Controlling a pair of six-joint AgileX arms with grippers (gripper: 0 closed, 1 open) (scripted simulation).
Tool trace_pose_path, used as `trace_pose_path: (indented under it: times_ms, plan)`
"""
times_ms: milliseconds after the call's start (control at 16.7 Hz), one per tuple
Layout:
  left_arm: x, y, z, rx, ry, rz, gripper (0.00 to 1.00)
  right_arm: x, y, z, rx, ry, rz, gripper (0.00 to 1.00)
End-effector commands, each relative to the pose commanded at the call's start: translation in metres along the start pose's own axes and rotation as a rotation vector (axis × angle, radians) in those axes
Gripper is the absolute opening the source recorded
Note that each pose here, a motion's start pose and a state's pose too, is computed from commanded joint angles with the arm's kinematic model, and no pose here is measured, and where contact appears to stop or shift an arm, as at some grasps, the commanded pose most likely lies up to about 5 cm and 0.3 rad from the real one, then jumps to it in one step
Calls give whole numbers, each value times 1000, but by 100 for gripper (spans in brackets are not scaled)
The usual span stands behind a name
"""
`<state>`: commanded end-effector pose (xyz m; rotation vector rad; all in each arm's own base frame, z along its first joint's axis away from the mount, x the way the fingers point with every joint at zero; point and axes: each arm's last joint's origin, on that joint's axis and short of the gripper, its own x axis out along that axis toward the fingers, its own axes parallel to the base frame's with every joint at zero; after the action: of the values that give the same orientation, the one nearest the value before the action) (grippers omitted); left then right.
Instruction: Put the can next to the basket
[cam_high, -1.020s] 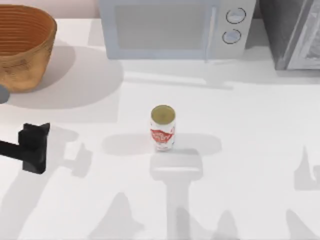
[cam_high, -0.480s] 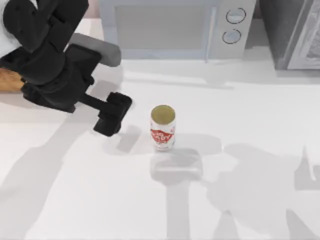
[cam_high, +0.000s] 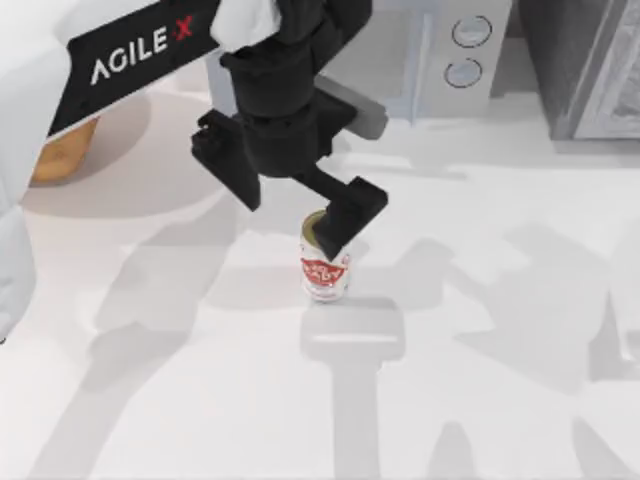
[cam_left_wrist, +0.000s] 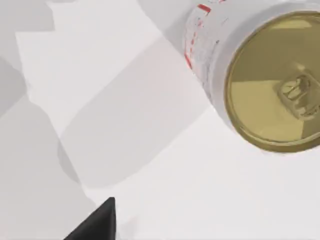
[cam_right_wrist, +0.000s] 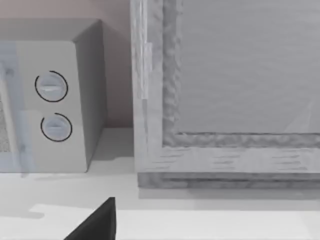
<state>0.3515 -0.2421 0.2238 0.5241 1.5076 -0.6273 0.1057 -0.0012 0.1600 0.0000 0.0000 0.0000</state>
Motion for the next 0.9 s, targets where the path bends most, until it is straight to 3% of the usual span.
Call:
trace_pose_path:
  times_ms: [300, 720, 900]
  plan:
    - [8, -17, 31, 65, 12, 60, 100, 0, 0, 0, 0, 0, 0, 100]
    - [8, -16, 33, 66, 8, 65, 100, 0, 0, 0, 0, 0, 0, 100]
    - [25, -16, 34, 70, 10, 66, 100, 0, 0, 0, 0, 0, 0, 100]
